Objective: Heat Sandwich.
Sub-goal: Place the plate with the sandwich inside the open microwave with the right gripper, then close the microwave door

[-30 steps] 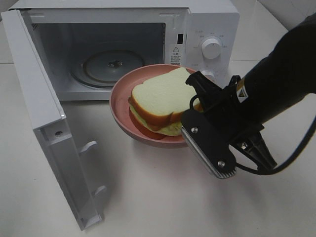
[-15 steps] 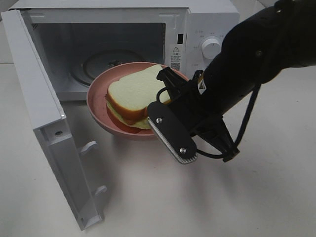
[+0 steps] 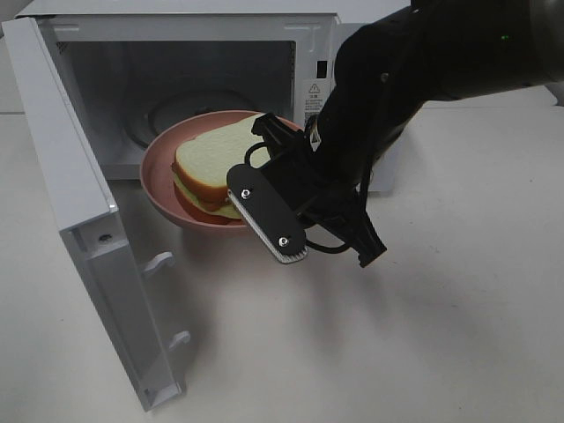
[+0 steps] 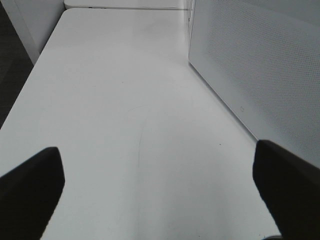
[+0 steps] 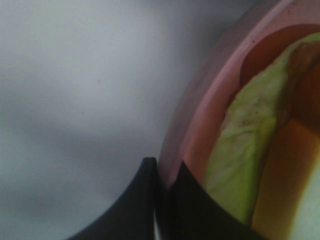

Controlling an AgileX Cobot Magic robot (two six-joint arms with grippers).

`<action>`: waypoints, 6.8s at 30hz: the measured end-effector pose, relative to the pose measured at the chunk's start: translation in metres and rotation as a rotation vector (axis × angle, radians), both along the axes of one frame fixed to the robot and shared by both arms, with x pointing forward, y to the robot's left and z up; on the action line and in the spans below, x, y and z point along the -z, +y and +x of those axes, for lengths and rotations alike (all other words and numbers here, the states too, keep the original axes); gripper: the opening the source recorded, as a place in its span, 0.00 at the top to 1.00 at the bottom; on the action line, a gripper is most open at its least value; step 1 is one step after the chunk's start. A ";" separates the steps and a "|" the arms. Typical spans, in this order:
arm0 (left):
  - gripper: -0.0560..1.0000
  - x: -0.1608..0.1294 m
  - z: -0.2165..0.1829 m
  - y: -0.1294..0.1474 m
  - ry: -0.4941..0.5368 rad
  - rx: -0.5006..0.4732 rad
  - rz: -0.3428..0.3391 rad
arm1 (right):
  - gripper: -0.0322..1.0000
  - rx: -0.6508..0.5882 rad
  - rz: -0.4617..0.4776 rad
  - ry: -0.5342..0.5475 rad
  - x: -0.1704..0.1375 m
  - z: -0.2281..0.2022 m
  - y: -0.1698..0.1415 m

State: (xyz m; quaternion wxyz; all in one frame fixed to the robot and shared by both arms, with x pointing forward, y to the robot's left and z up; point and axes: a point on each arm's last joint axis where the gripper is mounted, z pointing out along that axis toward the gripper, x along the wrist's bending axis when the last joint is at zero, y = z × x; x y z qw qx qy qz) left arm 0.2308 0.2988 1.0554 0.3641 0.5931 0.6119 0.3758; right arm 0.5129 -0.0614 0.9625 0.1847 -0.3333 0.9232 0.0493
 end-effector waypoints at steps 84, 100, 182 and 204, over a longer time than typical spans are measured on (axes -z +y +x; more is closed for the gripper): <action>0.03 0.000 0.000 0.000 0.000 0.000 0.000 | 0.93 0.383 0.095 -0.092 0.038 0.158 0.087; 0.03 0.000 0.000 0.000 0.000 0.000 0.000 | 0.93 0.319 0.092 -0.100 0.039 0.159 0.088; 0.03 0.000 0.000 0.000 0.000 0.000 0.000 | 0.23 0.448 0.187 -0.131 0.000 0.077 0.024; 0.03 0.000 0.000 0.000 0.000 0.000 0.000 | 0.23 0.632 0.302 -0.087 -0.041 0.010 -0.028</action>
